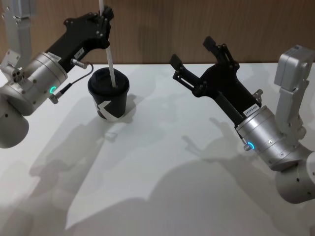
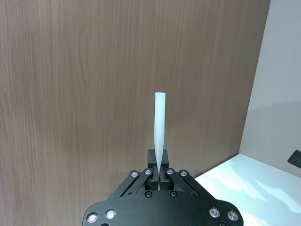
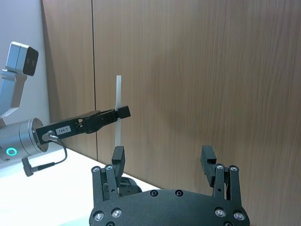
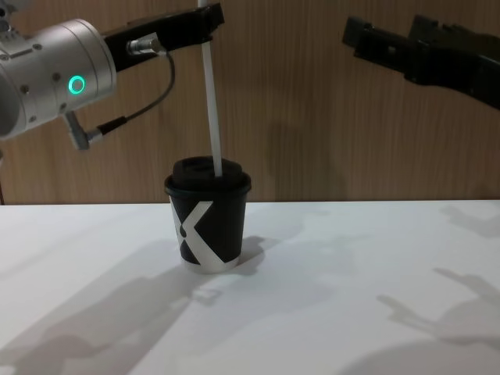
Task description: Pick up the straw with one hand, pass it to the other hand, and insert it into the cup.
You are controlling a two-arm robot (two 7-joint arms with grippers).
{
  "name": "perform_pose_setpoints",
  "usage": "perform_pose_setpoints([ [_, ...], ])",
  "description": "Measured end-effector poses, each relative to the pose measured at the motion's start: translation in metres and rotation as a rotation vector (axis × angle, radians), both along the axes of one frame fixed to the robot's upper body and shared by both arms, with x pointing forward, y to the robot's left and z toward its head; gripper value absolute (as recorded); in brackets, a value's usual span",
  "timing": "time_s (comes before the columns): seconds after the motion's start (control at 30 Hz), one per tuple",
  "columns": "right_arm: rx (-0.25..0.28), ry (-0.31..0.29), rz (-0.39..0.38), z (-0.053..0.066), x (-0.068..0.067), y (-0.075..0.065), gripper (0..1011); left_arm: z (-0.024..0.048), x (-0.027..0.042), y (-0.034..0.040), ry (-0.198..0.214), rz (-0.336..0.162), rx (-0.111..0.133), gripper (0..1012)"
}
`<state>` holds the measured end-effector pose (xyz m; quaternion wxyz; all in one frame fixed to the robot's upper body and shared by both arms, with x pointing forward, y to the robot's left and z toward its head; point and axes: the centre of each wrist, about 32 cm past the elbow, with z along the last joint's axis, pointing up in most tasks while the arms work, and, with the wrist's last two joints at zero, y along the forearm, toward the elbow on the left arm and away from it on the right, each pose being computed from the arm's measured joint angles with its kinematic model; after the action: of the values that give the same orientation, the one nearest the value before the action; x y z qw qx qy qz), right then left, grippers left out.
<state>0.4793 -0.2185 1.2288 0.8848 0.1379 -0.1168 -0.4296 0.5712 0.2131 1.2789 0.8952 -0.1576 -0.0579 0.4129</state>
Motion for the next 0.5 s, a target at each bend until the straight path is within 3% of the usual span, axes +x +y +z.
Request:
perform_pose_setpoints([
  [0.4,0.000,0.000,0.000,0.0000,0.0000,0.0000,1001,-0.0057,0.0026,-0.0005,0.026,-0.009,0.010,12],
  [0.5,0.000,0.000,0.000,0.0000,0.0000,0.0000,1001,-0.0072,0.0028,-0.0008,0.032,-0.009,0.019,71],
])
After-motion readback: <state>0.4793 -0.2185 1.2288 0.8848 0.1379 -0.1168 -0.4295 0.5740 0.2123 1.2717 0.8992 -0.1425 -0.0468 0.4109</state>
